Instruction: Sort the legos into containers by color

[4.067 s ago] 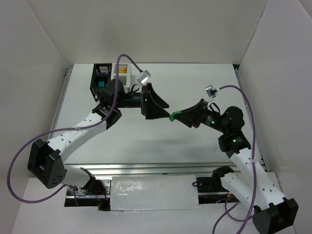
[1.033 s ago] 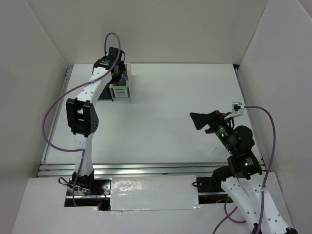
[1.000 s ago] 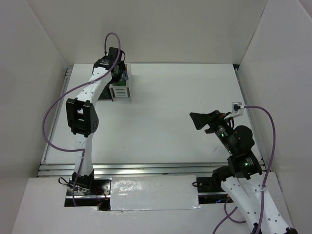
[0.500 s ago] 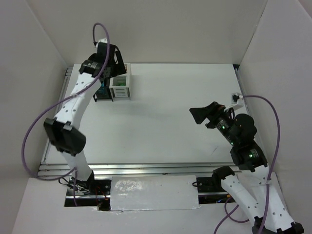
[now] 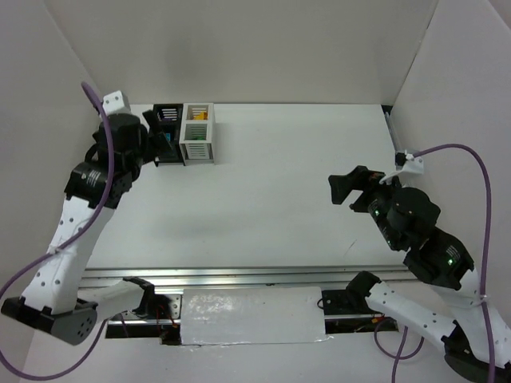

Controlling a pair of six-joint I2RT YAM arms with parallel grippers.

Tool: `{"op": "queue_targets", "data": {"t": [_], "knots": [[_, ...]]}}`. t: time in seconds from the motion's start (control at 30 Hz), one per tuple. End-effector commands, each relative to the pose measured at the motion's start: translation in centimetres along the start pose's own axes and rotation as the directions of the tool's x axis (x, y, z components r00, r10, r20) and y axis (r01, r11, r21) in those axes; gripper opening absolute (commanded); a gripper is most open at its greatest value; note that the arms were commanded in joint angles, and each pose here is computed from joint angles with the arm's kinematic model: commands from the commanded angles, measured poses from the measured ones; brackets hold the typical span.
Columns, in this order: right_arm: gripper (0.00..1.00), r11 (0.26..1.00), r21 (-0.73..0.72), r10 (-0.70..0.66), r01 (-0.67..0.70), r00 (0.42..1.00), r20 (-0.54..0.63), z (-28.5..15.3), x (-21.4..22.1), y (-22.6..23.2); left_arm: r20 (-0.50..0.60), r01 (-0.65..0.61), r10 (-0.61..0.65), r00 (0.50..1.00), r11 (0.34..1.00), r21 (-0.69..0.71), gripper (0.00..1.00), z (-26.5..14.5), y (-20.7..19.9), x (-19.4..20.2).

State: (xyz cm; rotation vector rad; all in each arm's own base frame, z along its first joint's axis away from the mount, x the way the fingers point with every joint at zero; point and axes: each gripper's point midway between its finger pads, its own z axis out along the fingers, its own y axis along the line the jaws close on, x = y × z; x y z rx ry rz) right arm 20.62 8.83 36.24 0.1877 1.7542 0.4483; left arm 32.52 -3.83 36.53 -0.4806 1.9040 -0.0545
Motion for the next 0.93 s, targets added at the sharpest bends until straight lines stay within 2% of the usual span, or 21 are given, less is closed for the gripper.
{"op": "queue_targets", "data": {"t": [0.0,0.07,0.1,0.17,0.23,0.33,0.43,0.9], "knots": [[1.0,0.995,0.096,-0.025,0.015,0.995,0.098,-2.4,-2.5,-2.8,0.011,-0.034,0.034,0.999,0.999,-0.005,1.0,-1.6,2.5,2.4],[1.0,0.998,0.066,-0.008,0.0,0.993,0.119,-3.6,-3.2,-2.9,0.061,-0.037,0.035,0.998,0.999,0.026,1.0,-3.7,3.9,2.7],[1.0,0.999,0.05,-0.001,-0.005,0.992,0.129,-4.1,-3.4,-2.9,0.062,-0.053,0.052,0.997,0.998,0.013,1.0,-3.2,4.8,4.3],[1.0,1.0,0.025,0.008,-0.011,0.991,0.132,-4.7,-3.4,-2.9,0.126,-0.032,0.027,0.992,0.999,0.035,0.99,-5.0,6.1,4.4],[1.0,1.0,0.007,0.022,-0.024,0.989,0.145,-5.4,-3.4,-3.1,0.134,-0.028,0.025,0.991,0.999,0.021,1.0,-5.2,7.4,5.9],[1.0,1.0,-0.022,0.017,-0.015,0.992,0.128,-5.4,-2.2,-3.2,0.211,0.014,-0.018,0.977,1.0,0.021,0.99,-6.8,9.3,6.1],[1.0,1.0,-0.017,0.028,-0.026,0.992,0.126,-5.3,-1.6,-3.5,0.239,0.043,-0.048,0.97,0.999,0.028,0.99,-7.4,10.0,6.6],[1.0,0.999,-0.025,0.044,-0.041,0.994,0.105,-4.5,-0.8,-3.0,0.254,0.067,-0.064,0.965,0.998,-0.002,1.0,-6.9,10.7,7.1]]}}
